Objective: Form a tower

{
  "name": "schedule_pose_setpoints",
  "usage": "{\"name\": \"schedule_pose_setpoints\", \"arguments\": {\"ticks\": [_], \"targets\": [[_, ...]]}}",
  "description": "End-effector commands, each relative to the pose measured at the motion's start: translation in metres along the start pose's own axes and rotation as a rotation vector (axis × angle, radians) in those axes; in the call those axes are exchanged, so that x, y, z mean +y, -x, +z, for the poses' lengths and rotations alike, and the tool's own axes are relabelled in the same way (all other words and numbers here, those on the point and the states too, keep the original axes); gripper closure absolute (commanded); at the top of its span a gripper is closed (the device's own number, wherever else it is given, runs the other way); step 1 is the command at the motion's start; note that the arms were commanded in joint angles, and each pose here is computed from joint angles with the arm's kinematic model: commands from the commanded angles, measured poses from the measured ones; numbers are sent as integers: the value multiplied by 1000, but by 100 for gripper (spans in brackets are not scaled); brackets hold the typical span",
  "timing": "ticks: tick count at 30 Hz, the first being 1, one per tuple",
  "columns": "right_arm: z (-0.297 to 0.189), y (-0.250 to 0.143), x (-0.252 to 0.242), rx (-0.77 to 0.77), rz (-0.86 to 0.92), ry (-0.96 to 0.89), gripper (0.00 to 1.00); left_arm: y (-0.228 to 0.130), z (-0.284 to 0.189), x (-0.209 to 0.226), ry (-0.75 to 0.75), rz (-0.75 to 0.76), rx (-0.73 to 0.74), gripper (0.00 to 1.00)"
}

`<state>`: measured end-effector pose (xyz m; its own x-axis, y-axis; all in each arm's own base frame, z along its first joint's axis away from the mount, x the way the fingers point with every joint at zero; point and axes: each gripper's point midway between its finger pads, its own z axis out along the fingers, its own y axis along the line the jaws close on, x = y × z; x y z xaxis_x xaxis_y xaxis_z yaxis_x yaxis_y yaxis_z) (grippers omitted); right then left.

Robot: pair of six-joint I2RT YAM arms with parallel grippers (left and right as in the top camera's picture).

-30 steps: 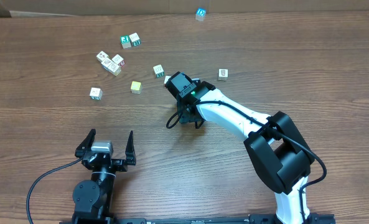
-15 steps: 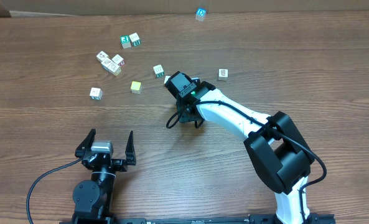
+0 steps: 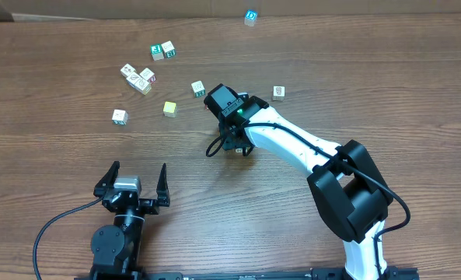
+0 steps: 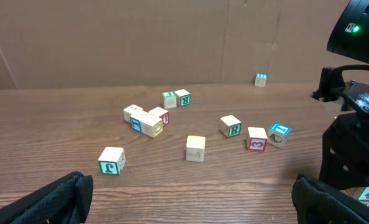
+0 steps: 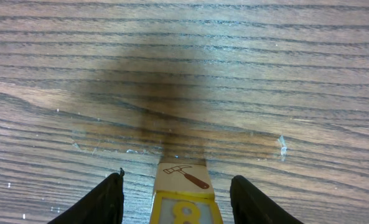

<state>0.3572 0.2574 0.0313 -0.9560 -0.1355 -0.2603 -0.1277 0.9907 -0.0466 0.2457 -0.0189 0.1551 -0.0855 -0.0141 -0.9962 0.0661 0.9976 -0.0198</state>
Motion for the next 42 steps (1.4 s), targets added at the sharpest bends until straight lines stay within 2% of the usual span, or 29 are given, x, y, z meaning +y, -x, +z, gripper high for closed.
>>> {"name": "schedule_pose_setpoints", "arguments": {"ticks": [1,5,23,29,42], "targets": [[-23,14,1,-53,11,21,51,1,0,0,-5,15,-9,0],[-23,11,1,-40,9,21,57,1,0,0,-5,15,-9,0],[-31,11,2,-19,7,27,56,1,0,0,-5,15,-9,0],[-31,11,2,-17,6,29,67,1,0,0,-5,15,-9,0],[-31,14,4,-29,8,36,69,1,0,0,-5,15,-9,0]]}}
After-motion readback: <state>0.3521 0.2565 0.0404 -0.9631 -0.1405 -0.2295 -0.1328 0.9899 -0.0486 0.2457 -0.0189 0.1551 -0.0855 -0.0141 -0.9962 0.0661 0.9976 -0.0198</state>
